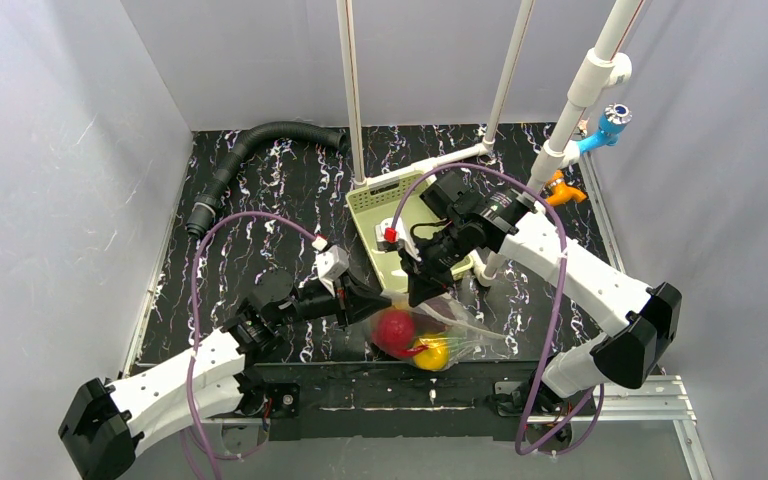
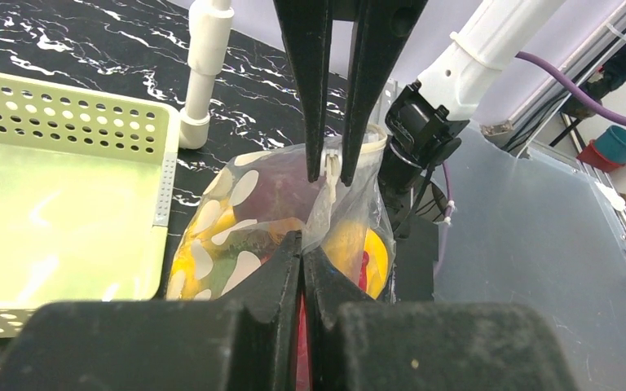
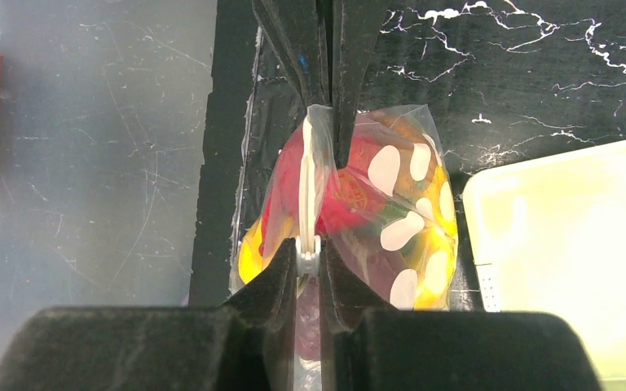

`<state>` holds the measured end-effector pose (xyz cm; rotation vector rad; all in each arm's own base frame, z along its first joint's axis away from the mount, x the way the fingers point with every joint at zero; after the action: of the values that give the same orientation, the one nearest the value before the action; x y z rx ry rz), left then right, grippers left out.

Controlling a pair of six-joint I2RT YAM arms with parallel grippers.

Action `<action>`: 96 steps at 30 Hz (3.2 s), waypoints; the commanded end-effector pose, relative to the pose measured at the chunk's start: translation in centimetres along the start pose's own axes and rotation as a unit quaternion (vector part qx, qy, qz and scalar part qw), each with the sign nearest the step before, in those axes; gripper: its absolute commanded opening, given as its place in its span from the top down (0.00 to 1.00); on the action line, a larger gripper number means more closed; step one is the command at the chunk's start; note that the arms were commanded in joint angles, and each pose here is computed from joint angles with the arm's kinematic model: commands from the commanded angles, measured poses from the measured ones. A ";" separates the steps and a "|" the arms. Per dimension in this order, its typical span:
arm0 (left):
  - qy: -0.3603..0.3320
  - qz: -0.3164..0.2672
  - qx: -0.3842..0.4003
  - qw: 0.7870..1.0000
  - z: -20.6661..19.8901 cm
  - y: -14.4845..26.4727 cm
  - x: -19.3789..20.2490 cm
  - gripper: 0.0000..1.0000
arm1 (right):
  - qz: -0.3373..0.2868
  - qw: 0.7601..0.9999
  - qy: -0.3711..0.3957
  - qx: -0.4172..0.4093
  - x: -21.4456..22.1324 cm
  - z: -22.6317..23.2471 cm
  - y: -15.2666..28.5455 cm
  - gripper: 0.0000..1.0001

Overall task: Open the zip-top bag and remove the fake food
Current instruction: Unzip the zipper food storage bag at the center of the board.

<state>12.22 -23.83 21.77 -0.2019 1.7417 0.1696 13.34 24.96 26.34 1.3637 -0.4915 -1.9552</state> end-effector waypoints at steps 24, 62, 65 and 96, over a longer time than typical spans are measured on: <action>-0.010 -0.037 -0.053 0.998 0.8 1.1 -0.5 1.00 | -0.011 0.999 0.016 0.044 1.3 0.7 3.2 0.99; -0.008 -0.032 -0.073 0.997 1.8 0.4 0.2 1.00 | -0.045 0.993 0.000 0.107 2.5 0.0 6.1 0.99; -0.008 -0.030 -0.068 0.997 1.9 0.0 0.1 1.00 | -0.046 0.993 0.000 0.111 2.6 0.1 6.3 0.99; 0.007 0.002 -0.082 0.997 2.2 0.8 2.9 1.00 | -0.057 0.988 -0.011 0.141 7.8 1.1 6.4 0.99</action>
<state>13.38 -23.43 20.08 -0.3123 1.7335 0.2420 13.42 15.71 25.74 1.5727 -0.7227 -2.0449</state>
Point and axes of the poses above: each gripper's point midway between its finger pads, its own y axis back along the fingers, its own z axis along the line the jaws close on, x = y × z, the point moved 5 cm from there along y, back along the fingers, and after that the axes turned 8 degrees about -y, right-handed, at the moved point
